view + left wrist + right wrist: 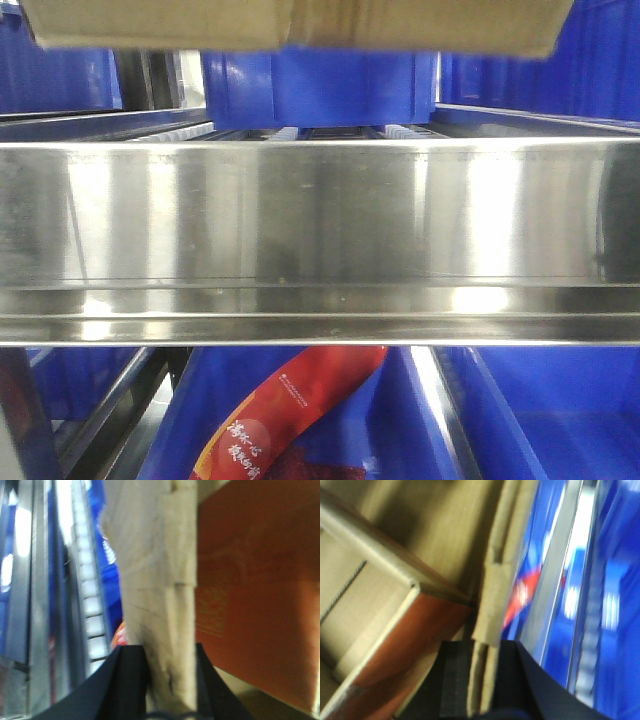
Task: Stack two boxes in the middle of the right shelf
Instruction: 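Lower the held boxes onto the middle roller shelf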
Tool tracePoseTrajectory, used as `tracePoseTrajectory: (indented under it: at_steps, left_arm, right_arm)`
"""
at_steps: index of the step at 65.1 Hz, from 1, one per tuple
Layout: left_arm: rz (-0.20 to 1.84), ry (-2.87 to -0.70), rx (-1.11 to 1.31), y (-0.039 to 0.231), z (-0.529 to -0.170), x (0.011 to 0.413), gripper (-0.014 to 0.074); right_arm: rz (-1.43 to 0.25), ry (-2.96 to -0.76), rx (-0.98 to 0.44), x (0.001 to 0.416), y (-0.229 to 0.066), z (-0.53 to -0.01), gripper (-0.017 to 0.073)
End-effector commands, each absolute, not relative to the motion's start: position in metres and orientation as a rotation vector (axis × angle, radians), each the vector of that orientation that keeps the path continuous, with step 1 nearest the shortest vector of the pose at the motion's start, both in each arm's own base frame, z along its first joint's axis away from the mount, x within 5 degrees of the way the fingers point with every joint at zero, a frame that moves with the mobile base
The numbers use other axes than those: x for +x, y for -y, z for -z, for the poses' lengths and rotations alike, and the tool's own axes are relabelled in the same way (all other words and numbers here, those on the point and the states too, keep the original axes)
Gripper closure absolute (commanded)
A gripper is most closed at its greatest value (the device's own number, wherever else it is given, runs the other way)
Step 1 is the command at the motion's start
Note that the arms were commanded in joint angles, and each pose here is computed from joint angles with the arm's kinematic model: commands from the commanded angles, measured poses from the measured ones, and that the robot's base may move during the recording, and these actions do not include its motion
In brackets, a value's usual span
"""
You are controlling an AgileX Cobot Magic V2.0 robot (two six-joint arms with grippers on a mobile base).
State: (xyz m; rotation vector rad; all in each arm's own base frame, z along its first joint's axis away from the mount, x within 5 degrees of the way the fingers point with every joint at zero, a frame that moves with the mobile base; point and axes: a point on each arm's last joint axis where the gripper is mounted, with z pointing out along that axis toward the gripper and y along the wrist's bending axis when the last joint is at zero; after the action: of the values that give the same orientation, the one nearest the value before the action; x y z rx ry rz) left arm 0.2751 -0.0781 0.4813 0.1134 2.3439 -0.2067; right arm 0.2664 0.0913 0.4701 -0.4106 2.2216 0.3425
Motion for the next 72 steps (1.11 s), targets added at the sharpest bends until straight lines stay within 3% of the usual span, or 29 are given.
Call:
tracePoseTrajectory:
  at_steps: [1, 13, 22, 29, 33, 38, 45, 57, 66, 72]
  left_arm:
    - [0.092, -2.339, 0.1, 0.075, -0.472, 0.296, 0.0705]
    - [0.062, -2.42, 0.116, 0.082, -0.445, 0.323, 0.0705]
    - [0.057, -2.446, 0.126, 0.085, -0.436, 0.331, 0.0654]
    - [0.054, -2.445, 0.135, 0.085, -0.436, 0.331, 0.0477]
    - [0.054, -2.441, 0.138, 0.084, -0.437, 0.329, 0.0311]
    - [0.055, -2.439, 0.137, 0.084, -0.438, 0.329, 0.0143]
    - [0.058, -2.418, 0.135, 0.082, -0.445, 0.323, -0.0031]
    - [0.077, -2.355, 0.126, 0.076, -0.466, 0.302, -0.0003]
    - [0.09, -2.302, 0.12, 0.069, -0.483, 0.277, 0.0006]
    - [0.087, -2.289, 0.118, 0.063, -0.486, 0.255, 0.0085]
  right_arm:
    - [-0.286, -2.284, -0.437, 0.279, -0.09, -0.458, 0.0713]
    - [-0.286, -2.378, -0.448, 0.302, -0.096, -0.433, 0.0687]
    - [-0.293, -2.414, -0.431, 0.307, -0.098, -0.426, 0.0504]
    - [-0.294, -2.41, -0.43, 0.307, -0.098, -0.427, 0.023]
    - [-0.294, -2.393, -0.428, 0.305, -0.097, -0.431, 0.007]
    - [-0.295, -2.373, -0.426, 0.303, -0.097, -0.437, -0.0013]
    - [-0.299, -2.322, -0.418, 0.297, -0.095, -0.452, -0.0009]
    - [-0.306, -2.233, -0.409, 0.276, -0.089, -0.479, 0.0019]
    - [-0.312, -2.205, -0.414, 0.255, -0.084, -0.492, 0.0223]
    - [-0.318, -2.204, -0.419, 0.241, -0.081, -0.496, 0.0449]
